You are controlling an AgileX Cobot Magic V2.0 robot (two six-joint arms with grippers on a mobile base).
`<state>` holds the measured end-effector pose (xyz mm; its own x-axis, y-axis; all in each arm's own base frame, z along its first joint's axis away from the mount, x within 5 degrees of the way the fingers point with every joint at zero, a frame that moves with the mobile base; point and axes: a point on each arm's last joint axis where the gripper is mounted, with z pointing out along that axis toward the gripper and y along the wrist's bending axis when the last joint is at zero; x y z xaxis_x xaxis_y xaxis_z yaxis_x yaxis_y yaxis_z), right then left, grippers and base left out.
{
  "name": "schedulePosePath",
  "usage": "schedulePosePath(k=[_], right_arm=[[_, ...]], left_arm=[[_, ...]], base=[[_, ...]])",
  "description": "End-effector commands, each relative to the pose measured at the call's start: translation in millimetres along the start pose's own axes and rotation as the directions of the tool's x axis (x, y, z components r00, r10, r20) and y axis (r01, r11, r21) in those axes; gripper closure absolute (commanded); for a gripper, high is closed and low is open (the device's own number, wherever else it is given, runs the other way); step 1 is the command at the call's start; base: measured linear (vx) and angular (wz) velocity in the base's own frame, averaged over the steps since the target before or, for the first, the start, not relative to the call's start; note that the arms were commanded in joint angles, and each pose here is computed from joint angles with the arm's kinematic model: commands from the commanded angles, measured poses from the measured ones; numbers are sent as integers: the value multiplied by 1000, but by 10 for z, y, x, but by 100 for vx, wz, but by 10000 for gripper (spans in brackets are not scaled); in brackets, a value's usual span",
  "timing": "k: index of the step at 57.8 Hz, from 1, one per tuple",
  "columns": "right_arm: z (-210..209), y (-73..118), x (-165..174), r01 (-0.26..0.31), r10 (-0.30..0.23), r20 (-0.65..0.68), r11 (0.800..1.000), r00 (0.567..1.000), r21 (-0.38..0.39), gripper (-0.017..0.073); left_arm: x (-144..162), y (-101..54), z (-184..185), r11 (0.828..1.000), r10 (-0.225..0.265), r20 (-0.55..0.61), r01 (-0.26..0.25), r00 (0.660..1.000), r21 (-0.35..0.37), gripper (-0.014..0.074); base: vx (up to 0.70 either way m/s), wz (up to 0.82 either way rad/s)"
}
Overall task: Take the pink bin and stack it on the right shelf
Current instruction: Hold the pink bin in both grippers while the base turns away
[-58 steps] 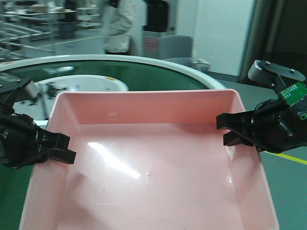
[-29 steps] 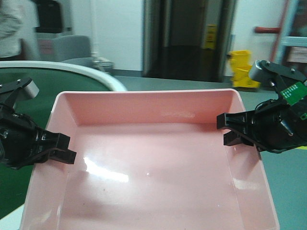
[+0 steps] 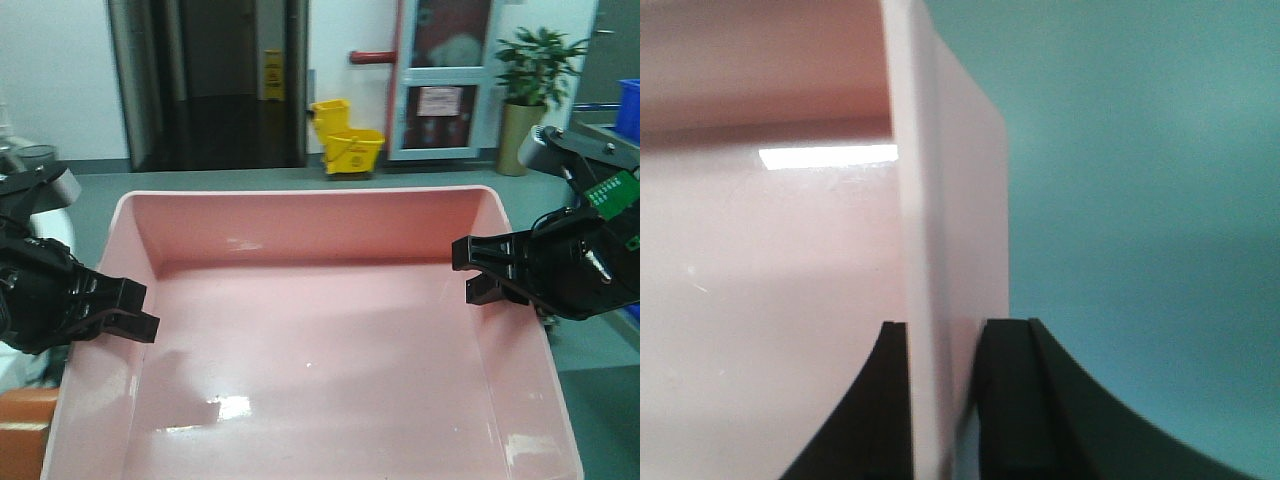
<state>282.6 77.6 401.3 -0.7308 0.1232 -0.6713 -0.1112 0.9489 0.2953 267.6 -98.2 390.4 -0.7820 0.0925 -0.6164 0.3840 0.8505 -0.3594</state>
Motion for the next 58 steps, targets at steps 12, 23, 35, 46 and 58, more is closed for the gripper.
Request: schedulePosePath(k=[12, 23, 35, 46, 58], right_arm=[[-220, 57, -185, -15, 24, 177, 999, 984, -52, 568], [-220, 58, -185, -16, 25, 176, 998, 984, -53, 568], [-220, 58, -185, -16, 25, 176, 998, 984, -53, 568], [-220, 58, -185, -16, 25, 176, 998, 984, -53, 568], [-220, 58, -186, -16, 25, 177, 998, 984, -53, 568]], left_arm=[[-50, -167, -204, 997, 18, 81, -24, 997, 70, 598], [-50, -166, -204, 997, 19, 81, -24, 997, 69, 598], [-50, -166, -204, 997, 19, 81, -24, 997, 69, 598], [-50, -166, -204, 997, 19, 81, -24, 997, 69, 598], [-50, -166, -204, 997, 19, 81, -24, 997, 69, 598]], base=[[21, -51], [28, -34], [34, -15], [41, -7], [47, -7]])
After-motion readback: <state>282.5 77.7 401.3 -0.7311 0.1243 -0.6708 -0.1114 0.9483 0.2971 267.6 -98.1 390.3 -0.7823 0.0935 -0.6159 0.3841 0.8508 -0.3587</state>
